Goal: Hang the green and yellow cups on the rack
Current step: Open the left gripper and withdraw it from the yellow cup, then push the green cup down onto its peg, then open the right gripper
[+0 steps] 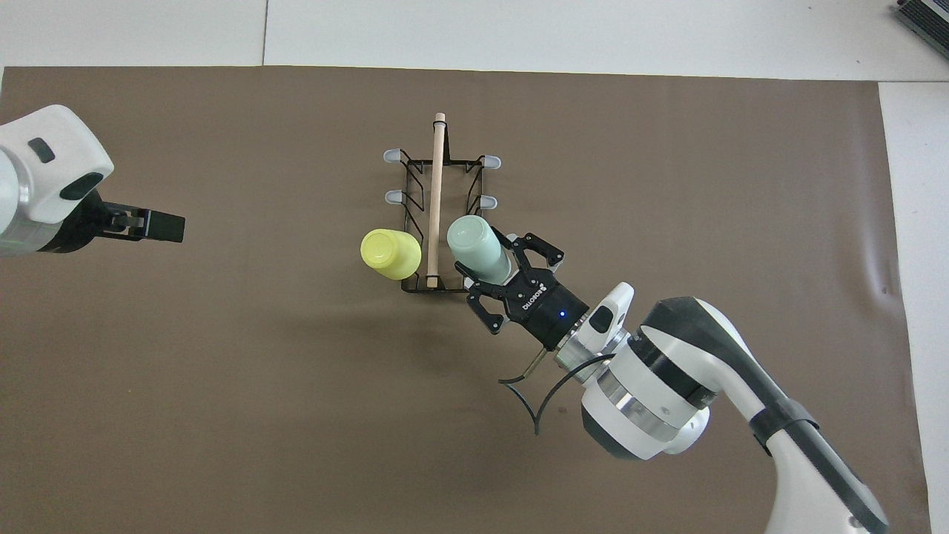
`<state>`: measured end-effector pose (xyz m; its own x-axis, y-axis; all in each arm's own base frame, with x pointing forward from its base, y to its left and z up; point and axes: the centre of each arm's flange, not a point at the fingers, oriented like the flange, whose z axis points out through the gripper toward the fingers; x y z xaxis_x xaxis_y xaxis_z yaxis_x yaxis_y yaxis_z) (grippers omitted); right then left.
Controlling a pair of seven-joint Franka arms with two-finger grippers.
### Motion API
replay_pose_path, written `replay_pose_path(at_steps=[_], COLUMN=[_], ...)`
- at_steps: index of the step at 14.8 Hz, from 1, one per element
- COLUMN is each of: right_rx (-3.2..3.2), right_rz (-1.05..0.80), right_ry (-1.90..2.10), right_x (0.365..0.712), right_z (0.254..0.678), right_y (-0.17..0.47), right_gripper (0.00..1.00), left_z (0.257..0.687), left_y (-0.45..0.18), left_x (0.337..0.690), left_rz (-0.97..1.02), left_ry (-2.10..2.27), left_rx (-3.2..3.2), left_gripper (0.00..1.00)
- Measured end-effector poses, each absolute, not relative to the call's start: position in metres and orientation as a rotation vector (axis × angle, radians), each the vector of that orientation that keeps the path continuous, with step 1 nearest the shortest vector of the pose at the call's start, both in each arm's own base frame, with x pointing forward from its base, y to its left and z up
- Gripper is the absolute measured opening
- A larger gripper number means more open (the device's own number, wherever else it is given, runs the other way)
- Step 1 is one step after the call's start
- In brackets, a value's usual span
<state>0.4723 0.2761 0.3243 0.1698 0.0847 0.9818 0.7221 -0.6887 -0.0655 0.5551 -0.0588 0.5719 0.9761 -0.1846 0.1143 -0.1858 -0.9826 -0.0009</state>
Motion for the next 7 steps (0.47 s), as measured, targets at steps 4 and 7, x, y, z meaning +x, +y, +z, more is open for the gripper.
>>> replay_pose_path(at_steps=[4,7], right_rx=[-1.937,-1.953], right_rz=[-1.54,-1.523], right_ry=[-0.759,-0.761], right_x=[0.473,0.472], right_z=[0.315,0.305], right_y=[0.274,0.274], right_gripper=[0.67,0.67], left_z=[0.588,0.598], left_y=[-0.034,-0.034], left_x=[0.551,0.547], left_rz=[0.11,0.068], left_ry=[-0.362,-0.377], left_rx=[3.094,3.092], left_gripper=[1.0,1.0])
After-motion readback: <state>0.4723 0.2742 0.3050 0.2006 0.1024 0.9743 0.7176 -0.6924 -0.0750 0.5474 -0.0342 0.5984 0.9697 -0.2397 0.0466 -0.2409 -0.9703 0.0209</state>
